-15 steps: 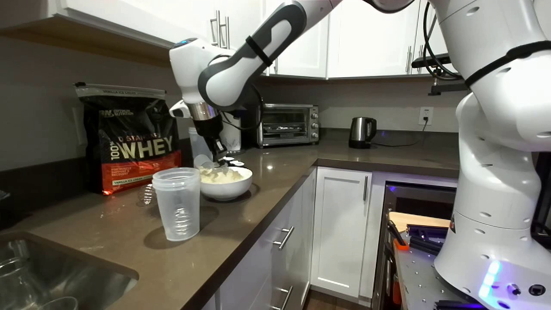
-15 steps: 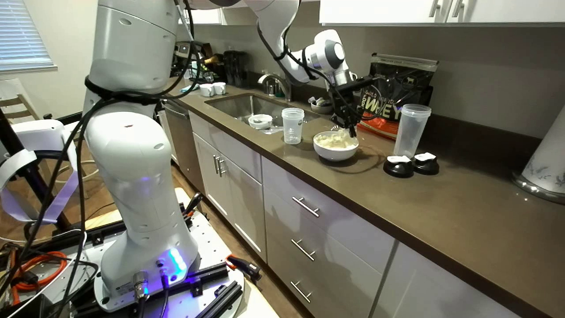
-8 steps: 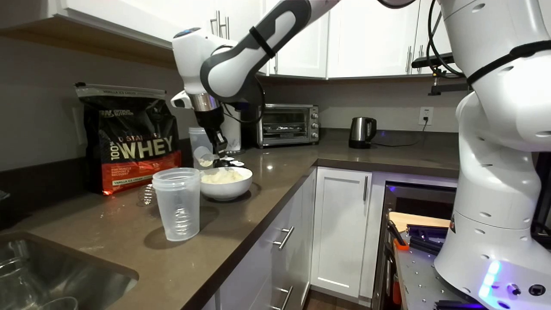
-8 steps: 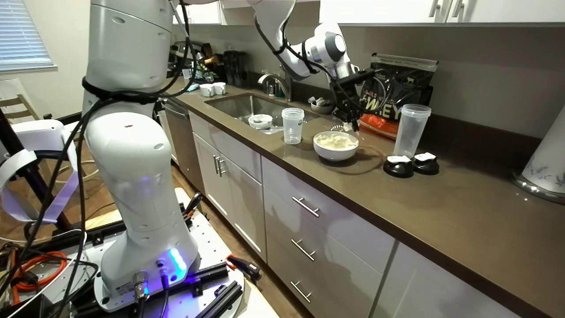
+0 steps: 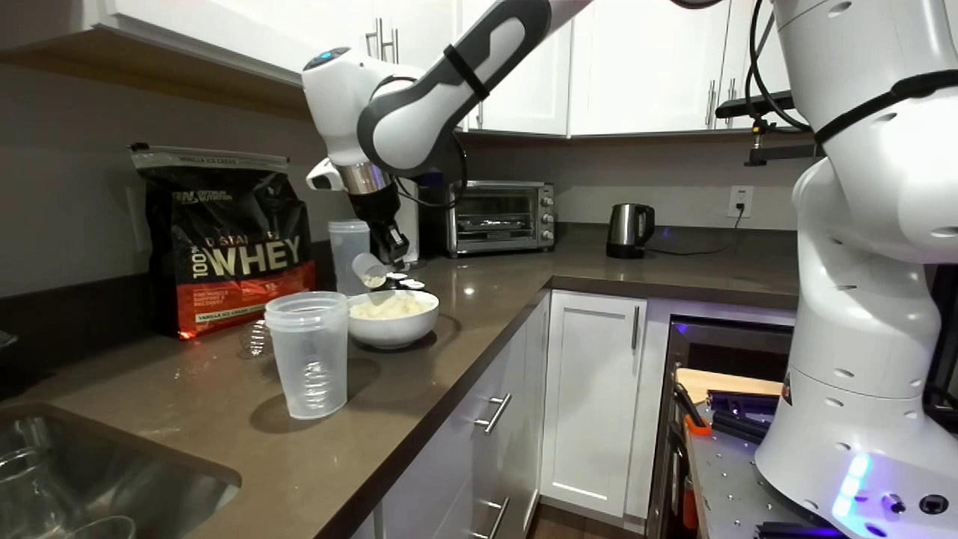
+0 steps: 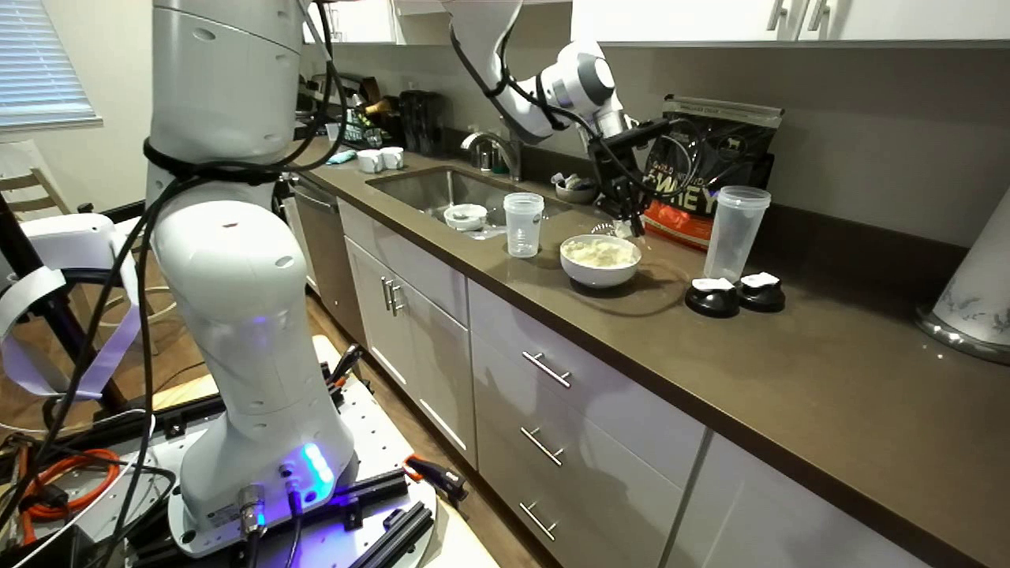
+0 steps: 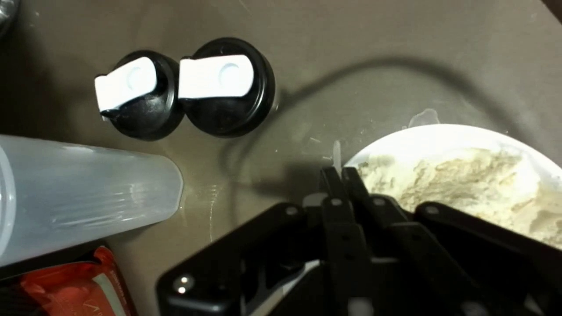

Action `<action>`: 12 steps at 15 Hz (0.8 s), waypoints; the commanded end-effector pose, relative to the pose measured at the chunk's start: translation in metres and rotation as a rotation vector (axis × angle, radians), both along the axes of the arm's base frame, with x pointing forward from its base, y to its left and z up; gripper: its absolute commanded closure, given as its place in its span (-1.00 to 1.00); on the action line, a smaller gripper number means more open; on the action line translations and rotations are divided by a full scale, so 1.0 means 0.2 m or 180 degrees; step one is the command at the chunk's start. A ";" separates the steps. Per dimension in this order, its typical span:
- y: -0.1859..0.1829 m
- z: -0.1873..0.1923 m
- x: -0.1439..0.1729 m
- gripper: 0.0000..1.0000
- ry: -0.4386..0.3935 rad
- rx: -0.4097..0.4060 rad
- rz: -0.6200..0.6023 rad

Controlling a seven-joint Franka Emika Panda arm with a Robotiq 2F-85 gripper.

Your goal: Use the measuring spoon to transfer one spoon of contents from the bowl to the cup at the left

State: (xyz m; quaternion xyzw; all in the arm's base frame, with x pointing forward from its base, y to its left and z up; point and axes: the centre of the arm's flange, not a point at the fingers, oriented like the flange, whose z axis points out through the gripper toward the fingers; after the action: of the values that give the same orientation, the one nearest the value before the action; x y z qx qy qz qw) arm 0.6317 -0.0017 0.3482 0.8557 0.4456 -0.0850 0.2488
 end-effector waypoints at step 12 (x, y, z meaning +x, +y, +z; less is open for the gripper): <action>0.04 0.03 -0.09 0.99 0.0152 -0.0180 -0.0053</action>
State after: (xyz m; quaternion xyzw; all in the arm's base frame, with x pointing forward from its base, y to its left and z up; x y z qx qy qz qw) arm 0.6246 0.0045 0.3468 0.8502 0.4442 -0.1175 0.2569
